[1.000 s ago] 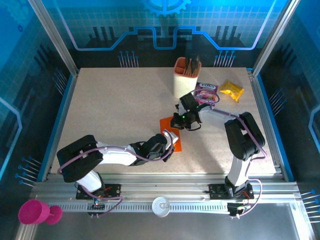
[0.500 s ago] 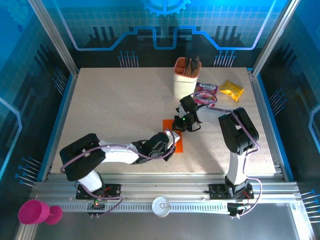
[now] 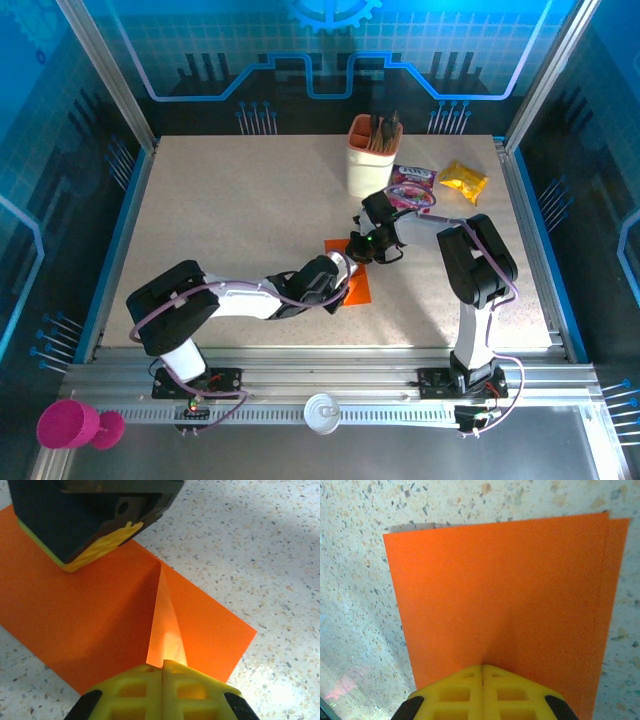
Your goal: Fold a paper plane with a square sheet of paper (pick it up from the middle)
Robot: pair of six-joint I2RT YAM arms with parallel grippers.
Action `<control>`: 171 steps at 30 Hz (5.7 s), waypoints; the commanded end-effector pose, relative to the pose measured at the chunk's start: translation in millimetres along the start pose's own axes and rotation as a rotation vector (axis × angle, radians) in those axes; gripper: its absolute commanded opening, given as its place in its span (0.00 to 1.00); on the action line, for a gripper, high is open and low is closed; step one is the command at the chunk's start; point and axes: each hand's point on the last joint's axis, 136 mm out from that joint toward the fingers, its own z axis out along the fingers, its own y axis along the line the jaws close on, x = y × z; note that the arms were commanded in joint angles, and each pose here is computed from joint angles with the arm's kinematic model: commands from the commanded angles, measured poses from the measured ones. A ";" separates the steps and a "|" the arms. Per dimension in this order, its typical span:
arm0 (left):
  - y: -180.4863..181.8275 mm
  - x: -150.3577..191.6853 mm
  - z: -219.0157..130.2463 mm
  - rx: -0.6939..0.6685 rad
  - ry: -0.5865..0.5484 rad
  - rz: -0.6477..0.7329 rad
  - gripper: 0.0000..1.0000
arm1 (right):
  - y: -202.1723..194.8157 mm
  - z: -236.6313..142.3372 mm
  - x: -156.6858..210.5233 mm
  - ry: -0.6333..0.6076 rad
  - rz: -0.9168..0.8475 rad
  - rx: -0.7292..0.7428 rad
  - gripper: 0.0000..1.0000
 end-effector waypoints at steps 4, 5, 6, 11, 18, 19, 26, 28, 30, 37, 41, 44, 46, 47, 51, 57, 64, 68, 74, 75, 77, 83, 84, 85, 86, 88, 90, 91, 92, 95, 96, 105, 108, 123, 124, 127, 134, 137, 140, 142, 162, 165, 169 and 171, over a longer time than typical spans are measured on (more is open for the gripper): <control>16.0 -4.3 4.2 -0.064 0.003 0.009 0.00 | -35.8 17.3 20.4 0.070 0.054 0.084 0.00; 17.9 -4.5 4.3 -0.070 0.002 0.007 0.00 | -36.0 17.4 20.7 0.071 0.054 0.084 0.00; 20.1 -4.0 4.3 -0.075 0.003 0.006 0.00 | -37.4 18.0 21.1 0.072 0.056 0.087 0.00; 24.9 -2.6 2.1 -0.087 0.004 -0.001 0.00 | -40.6 18.3 21.5 0.075 0.066 0.090 0.00; 25.4 4.8 -5.0 -0.082 0.005 -0.020 0.00 | -43.8 18.9 20.7 0.076 0.087 0.080 0.00; 25.3 5.6 -6.5 -0.079 0.004 -0.023 0.00 | -44.1 18.6 20.3 0.076 0.090 0.080 0.00; 26.3 12.3 -12.0 -0.074 -0.001 -0.052 0.00 | -45.8 18.6 19.2 0.076 0.097 0.075 0.00; 27.2 11.3 -10.1 -0.082 -0.004 -0.051 0.00 | -46.6 19.5 19.7 0.078 0.099 0.076 0.00; 28.5 8.8 -7.4 -0.091 -0.009 -0.051 0.00 | -47.8 20.2 20.6 0.080 0.100 0.079 0.00; 26.8 -5.6 -3.8 -0.094 -0.035 -0.048 0.00 | -48.2 21.3 21.8 0.081 0.103 0.075 0.00; 22.4 -11.4 -2.9 -0.074 -0.037 -0.046 0.00 | -48.8 21.8 22.5 0.085 0.105 0.075 0.00; 16.9 -13.8 -2.1 -0.045 -0.033 -0.049 0.02 | -49.5 22.3 23.3 0.085 0.107 0.077 0.00; 12.9 -12.8 -0.5 -0.024 -0.026 -0.059 0.00 | -49.5 22.7 23.8 0.085 0.111 0.074 0.00; 11.3 -12.3 0.0 -0.014 -0.025 -0.063 0.00 | -48.7 22.6 23.2 0.084 0.111 0.069 0.00; 9.8 -10.0 1.4 -0.003 -0.019 -0.075 0.00 | -39.0 17.2 16.8 0.070 0.113 0.036 0.00; 9.1 -8.5 -0.3 0.003 -0.016 -0.075 0.00 | 2.9 -20.6 -11.9 -0.012 0.093 -0.080 0.09; 8.2 -11.1 -3.0 0.006 -0.022 -0.072 0.00 | 31.6 -86.4 -22.4 -0.146 0.083 -0.125 0.47; 6.9 -16.8 -6.0 0.011 -0.037 -0.069 0.00 | 26.5 -92.0 0.7 -0.146 0.142 -0.138 0.54; 5.3 -21.0 -9.4 0.019 -0.051 -0.069 0.00 | 12.6 -79.2 38.9 -0.119 0.227 -0.149 0.68; 5.0 -20.9 -10.0 0.020 -0.050 -0.067 0.00 | 10.8 -76.5 43.7 -0.114 0.238 -0.151 0.70; 4.9 -22.4 -11.7 0.020 -0.055 -0.066 0.00 | 8.4 -71.0 51.2 -0.102 0.255 -0.155 0.73; 2.9 -24.1 -15.2 0.029 -0.059 -0.063 0.00 | 12.1 -59.2 60.3 -0.087 0.276 -0.179 0.77; 2.7 -24.1 -15.8 0.031 -0.060 -0.063 0.00 | 13.7 -58.4 60.0 -0.087 0.276 -0.184 0.77; 2.9 -24.3 -15.8 0.031 -0.060 -0.063 0.00 | 15.4 -58.2 58.9 -0.089 0.275 -0.188 0.77; 2.6 -23.9 -16.0 0.032 -0.059 -0.062 0.00 | 16.4 -57.7 57.8 -0.089 0.277 -0.192 0.77; 2.6 -22.8 -15.8 0.032 -0.056 -0.060 0.00 | 18.8 -56.9 54.3 -0.092 0.279 -0.203 0.77; 1.9 -22.6 -15.9 0.035 -0.055 -0.058 0.00 | 20.9 -54.6 50.8 -0.092 0.285 -0.213 0.77; 2.1 -23.5 -16.1 0.034 -0.057 -0.059 0.00 | 22.6 -53.6 48.7 -0.092 0.286 -0.223 0.77; 1.8 -23.8 -15.9 0.036 -0.058 -0.059 0.00 | 23.8 -51.3 46.7 -0.090 0.293 -0.232 0.77; 0.4 -24.6 -15.9 0.042 -0.059 -0.057 0.00 | 27.9 -43.5 41.7 -0.075 0.315 -0.265 0.77; 0.5 -24.4 -15.9 0.042 -0.058 -0.057 0.00 | 29.5 -41.3 40.0 -0.071 0.320 -0.277 0.76; -1.5 -25.3 -19.6 0.061 -0.073 -0.054 0.32 | 28.3 -29.9 36.2 -0.059 0.346 -0.297 0.76; -3.6 -27.7 -22.9 0.085 -0.087 -0.080 0.46 | 27.2 -28.5 36.5 -0.059 0.349 -0.297 0.76; -9.8 -48.8 -46.7 0.287 -0.105 -0.247 0.57 | 21.7 -22.2 40.2 -0.053 0.361 -0.294 0.75; -14.2 -46.8 -44.8 0.286 -0.086 -0.224 0.57 | 22.2 -22.5 39.6 -0.055 0.360 -0.295 0.75; -31.8 -39.5 -37.0 0.279 -0.039 -0.144 0.56 | 22.4 -22.5 39.6 -0.055 0.359 -0.296 0.75; -41.5 -36.1 -21.0 0.212 -0.036 -0.074 0.55 | 21.9 -20.8 39.7 -0.051 0.362 -0.293 0.75; -43.1 -36.3 -15.1 0.191 -0.031 -0.046 0.56 | 22.5 -20.7 40.1 -0.050 0.362 -0.291 0.74; -45.3 -35.9 -9.1 0.179 -0.025 -0.021 0.56 | 22.2 -20.6 39.5 -0.050 0.362 -0.289 0.74; -46.3 -35.9 -5.4 0.172 -0.021 -0.007 0.57 | 22.3 -20.3 40.1 -0.049 0.362 -0.288 0.74; -41.6 -29.2 17.9 0.100 0.003 0.054 0.59 | 21.9 -19.8 41.0 -0.046 0.361 -0.285 0.74; -40.3 -32.3 19.3 0.083 -0.007 0.060 0.57 | 21.4 -19.7 41.4 -0.046 0.361 -0.282 0.74; -38.2 -34.1 21.5 0.068 -0.012 0.066 0.48 | 21.0 -19.8 42.3 -0.045 0.363 -0.281 0.73; -39.3 -33.8 22.0 0.071 -0.010 0.070 0.41 | 20.8 -20.1 42.7 -0.045 0.362 -0.280 0.73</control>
